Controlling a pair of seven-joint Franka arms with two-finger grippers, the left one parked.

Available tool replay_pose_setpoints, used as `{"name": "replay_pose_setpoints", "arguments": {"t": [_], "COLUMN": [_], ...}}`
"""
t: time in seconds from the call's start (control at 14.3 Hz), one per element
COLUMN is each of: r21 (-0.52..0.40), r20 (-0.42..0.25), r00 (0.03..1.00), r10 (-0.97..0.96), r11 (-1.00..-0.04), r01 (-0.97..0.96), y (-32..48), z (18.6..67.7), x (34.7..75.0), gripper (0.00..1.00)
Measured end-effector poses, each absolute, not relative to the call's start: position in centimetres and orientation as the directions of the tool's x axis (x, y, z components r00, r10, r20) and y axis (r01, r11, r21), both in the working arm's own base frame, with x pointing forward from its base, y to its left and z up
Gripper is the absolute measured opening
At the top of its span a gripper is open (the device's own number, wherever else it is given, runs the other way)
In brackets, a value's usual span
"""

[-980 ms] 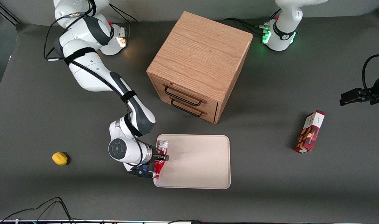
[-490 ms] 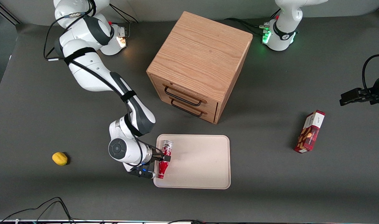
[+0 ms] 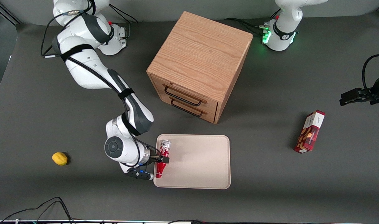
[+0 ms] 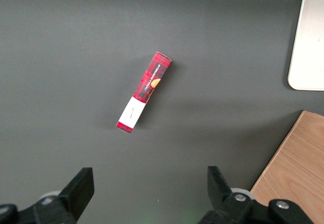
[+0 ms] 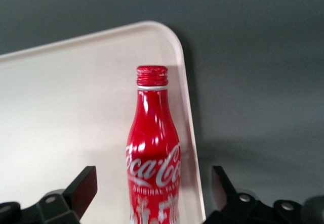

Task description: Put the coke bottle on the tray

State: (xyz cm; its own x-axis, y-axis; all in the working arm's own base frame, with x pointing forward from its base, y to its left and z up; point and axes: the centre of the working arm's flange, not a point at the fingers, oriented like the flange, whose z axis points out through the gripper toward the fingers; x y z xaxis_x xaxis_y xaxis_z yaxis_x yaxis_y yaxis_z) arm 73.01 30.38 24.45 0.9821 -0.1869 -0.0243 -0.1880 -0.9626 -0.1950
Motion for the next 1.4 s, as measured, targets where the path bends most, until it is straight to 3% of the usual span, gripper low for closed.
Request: {"name": "replay_pose_setpoints", "arguments": {"t": [0.14,0.35,0.63,0.77,1.05,1.4], "r21": [-0.161,-0.093,0.036,0.062,-0.014,-0.052], "r20": [-0.027,-0.061,-0.121,-0.119,-0.123,-0.103], "r00": [0.985,0.98,0.964,0.955,0.936,0.941], "r10": [-0.169,-0.19,-0.238,-0.272,-0.33,-0.323], "r11": [-0.972,-0.976,-0.971,-0.962,-0.943,-0.943], "r01": [-0.171,-0.195,-0.236,-0.266,-0.334,-0.33], "y": [29.7,24.0,12.8,9.0,2.0,1.2], "z": [31.2,45.1,59.9,65.5,70.3,67.1], "x": [72.7,70.7,64.3,60.3,51.8,44.6], "gripper": [1.0,1.0,1.0,1.0,1.0,1.0]}}
